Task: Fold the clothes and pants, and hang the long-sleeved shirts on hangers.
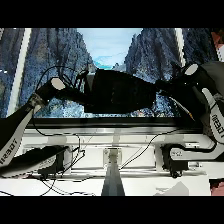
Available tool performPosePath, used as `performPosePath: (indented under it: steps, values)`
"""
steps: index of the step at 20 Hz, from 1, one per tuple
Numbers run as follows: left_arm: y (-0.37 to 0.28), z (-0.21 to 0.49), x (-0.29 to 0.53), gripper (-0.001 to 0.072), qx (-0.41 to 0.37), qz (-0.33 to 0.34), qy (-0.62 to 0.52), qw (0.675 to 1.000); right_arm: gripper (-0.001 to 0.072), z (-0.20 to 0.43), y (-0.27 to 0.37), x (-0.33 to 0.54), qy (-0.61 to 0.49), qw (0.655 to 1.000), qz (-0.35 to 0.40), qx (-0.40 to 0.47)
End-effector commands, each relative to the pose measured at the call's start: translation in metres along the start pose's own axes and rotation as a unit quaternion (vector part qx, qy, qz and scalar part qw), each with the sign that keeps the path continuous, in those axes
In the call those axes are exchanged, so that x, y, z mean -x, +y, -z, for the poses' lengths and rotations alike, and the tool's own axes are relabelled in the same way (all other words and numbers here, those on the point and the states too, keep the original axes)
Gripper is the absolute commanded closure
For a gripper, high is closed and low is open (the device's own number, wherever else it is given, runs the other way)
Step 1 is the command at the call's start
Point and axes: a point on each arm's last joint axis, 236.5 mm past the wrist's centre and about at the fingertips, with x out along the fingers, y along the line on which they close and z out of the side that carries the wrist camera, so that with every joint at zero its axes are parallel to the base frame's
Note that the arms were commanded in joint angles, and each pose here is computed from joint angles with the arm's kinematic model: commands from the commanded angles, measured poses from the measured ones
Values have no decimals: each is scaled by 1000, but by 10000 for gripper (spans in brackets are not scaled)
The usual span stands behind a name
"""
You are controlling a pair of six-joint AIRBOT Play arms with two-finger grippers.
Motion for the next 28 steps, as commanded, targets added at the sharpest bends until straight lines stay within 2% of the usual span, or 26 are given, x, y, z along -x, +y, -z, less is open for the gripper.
performPosePath:
  steps: [1,4,7,9,13,16,18,23,26,28]
  values:
    - [5,-3,0,0,-4,-11,-6,1000,143,-3,0,-17,23,997,-66,-37]
    - [10,-11,0,0,-4,-20,-24,1000,149,-4,34,-39,29,991,-127,-15]
    - [16,-23,1,1,-4,-33,-49,998,174,-4,59,-61,19,993,-116,13]
    - [20,-31,3,0,-3,-42,-65,997,580,-2,79,-66,15,992,-114,51]
    - [41,-52,35,1,5,-61,-99,993,668,-41,118,-8,-71,982,-103,138]
    - [75,-81,108,16,-15,-130,-155,979,668,-84,109,87,-193,962,-3,196]
    - [87,-100,169,95,-17,-170,-218,961,668,-100,91,166,-280,944,54,167]
    - [83,-110,300,99,-17,-244,-362,900,668,-70,27,338,-451,881,136,45]
    - [73,-104,330,98,-23,-263,-397,879,669,-3,-59,370,-429,870,202,-136]
    - [66,-103,335,98,-28,-264,-403,876,668,47,-107,377,-405,839,216,-292]
